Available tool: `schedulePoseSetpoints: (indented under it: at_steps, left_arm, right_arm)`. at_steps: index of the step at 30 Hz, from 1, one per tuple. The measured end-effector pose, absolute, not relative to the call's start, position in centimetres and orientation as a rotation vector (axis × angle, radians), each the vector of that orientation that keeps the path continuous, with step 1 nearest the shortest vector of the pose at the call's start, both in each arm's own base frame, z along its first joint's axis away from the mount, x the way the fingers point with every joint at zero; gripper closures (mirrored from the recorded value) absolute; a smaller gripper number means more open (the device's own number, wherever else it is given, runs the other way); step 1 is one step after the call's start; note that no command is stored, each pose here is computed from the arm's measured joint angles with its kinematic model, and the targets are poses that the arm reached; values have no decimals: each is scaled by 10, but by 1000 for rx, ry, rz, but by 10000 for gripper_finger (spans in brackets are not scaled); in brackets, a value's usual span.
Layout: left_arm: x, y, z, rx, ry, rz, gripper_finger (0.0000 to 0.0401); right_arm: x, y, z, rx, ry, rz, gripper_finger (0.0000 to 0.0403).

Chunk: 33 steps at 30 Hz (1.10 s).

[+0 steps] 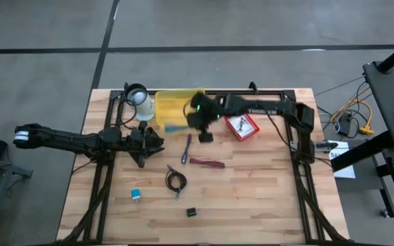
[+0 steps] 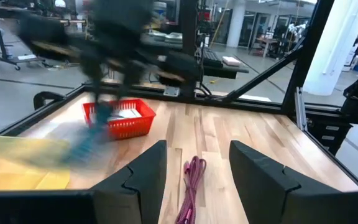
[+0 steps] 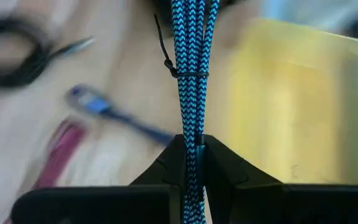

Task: Pick and place items into bin
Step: Put the blue charger cable into the yellow bin

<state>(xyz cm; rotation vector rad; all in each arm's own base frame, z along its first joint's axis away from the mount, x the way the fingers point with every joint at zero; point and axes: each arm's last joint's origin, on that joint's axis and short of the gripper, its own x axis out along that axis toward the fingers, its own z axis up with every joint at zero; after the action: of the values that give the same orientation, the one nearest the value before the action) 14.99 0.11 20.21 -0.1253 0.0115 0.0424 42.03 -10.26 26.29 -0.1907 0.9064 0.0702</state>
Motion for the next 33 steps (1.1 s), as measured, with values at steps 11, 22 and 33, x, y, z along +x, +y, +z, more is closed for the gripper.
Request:
schedulePoseSetpoints:
  at_steps: [11, 22, 33]
  left_arm:
    - [150, 1, 202, -125, 9, 41, 241]
    - [149, 1, 198, -115, 41, 44, 241]
    - [149, 1, 196, -114, 42, 43, 241]
  right_arm:
    - [402, -183, 282, 379, 742, -243, 381]
    - [414, -194, 244, 319, 803, -293, 381]
    - [434, -206, 218, 254, 977, -250, 375]
